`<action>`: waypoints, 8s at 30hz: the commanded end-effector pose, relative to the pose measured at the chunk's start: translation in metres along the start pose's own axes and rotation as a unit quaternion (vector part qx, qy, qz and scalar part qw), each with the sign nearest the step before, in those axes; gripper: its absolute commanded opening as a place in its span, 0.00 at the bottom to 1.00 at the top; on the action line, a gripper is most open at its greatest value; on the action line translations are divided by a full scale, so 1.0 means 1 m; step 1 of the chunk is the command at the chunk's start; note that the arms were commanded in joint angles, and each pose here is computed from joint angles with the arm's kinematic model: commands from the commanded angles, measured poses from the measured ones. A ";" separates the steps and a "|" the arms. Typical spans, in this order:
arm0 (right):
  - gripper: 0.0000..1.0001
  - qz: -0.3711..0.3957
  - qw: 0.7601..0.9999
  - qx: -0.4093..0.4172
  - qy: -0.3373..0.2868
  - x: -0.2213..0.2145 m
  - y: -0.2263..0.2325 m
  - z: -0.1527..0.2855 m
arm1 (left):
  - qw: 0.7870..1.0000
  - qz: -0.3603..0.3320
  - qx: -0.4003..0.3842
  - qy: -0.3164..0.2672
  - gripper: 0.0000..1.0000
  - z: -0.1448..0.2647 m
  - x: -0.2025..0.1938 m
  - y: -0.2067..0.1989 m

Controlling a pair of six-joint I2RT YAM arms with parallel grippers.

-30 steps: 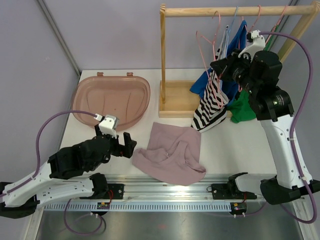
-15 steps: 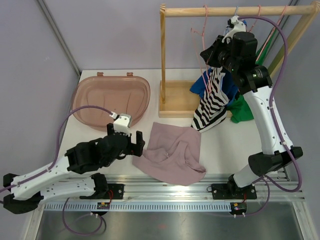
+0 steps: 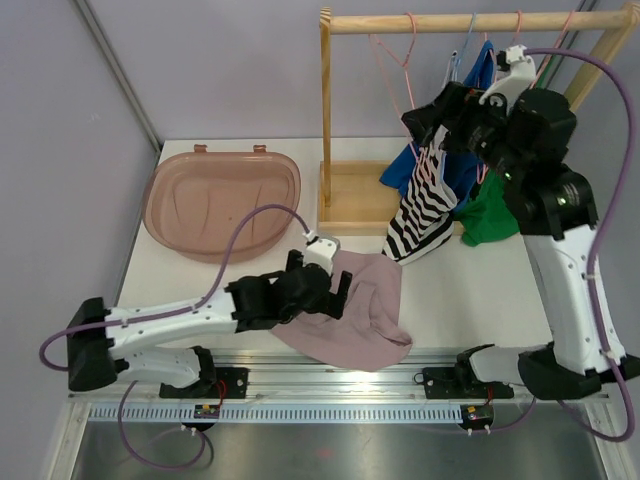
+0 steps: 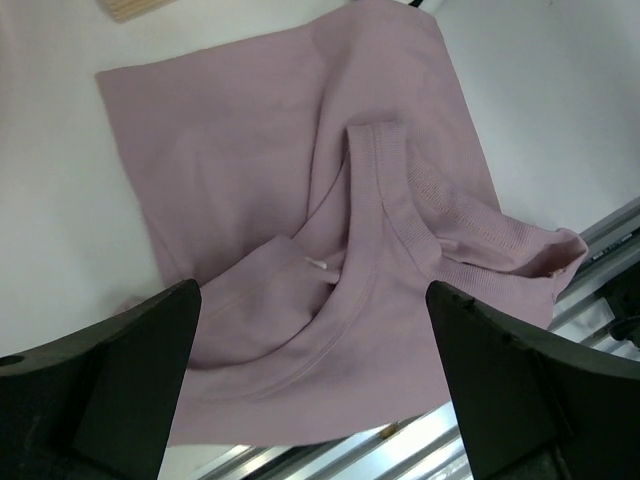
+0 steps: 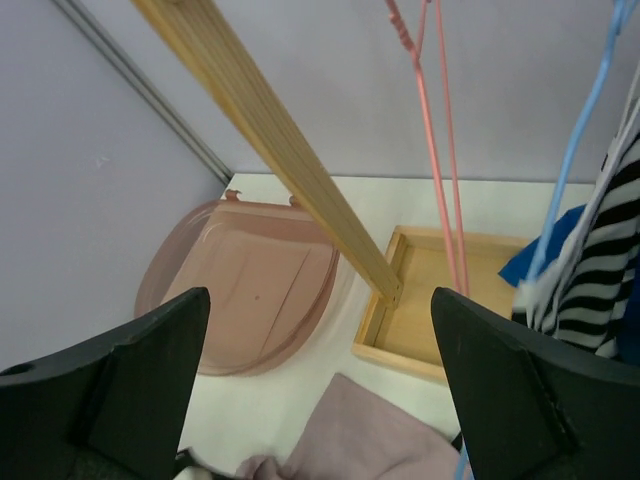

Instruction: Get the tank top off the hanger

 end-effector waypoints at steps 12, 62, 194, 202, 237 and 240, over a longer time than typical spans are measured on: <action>0.99 0.032 0.999 0.035 -0.009 -0.062 0.012 0.158 | 0.994 -0.015 0.037 0.100 0.99 -0.108 -0.082 -0.023; 1.00 0.015 0.998 -0.069 -0.005 -0.064 -0.016 0.167 | 0.940 0.218 0.234 -0.123 0.73 0.030 0.299 0.247; 0.00 0.038 0.917 0.385 0.093 -0.156 0.088 0.248 | 0.938 0.114 0.131 -0.299 0.00 0.104 0.192 0.052; 0.00 0.078 0.886 0.457 0.014 -0.148 0.103 0.275 | 0.933 0.158 0.163 -0.280 0.00 0.127 0.187 0.101; 0.00 -0.004 0.995 0.095 0.020 -0.089 0.024 0.125 | 0.997 0.038 -0.013 -0.073 0.99 0.106 0.061 0.068; 0.00 0.001 0.994 0.106 0.030 -0.078 0.028 0.111 | 0.996 0.022 -0.006 -0.084 0.99 0.122 0.061 0.080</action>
Point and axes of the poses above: each gripper's point midway between its finger pads, its own z axis back along the fingers, its own y axis along the line the jaws close on, x = y × z, the point moved 3 cm from there along z, back along the fingers, and after that the axes turned 11 degrees about z, right-handed, at the moved point
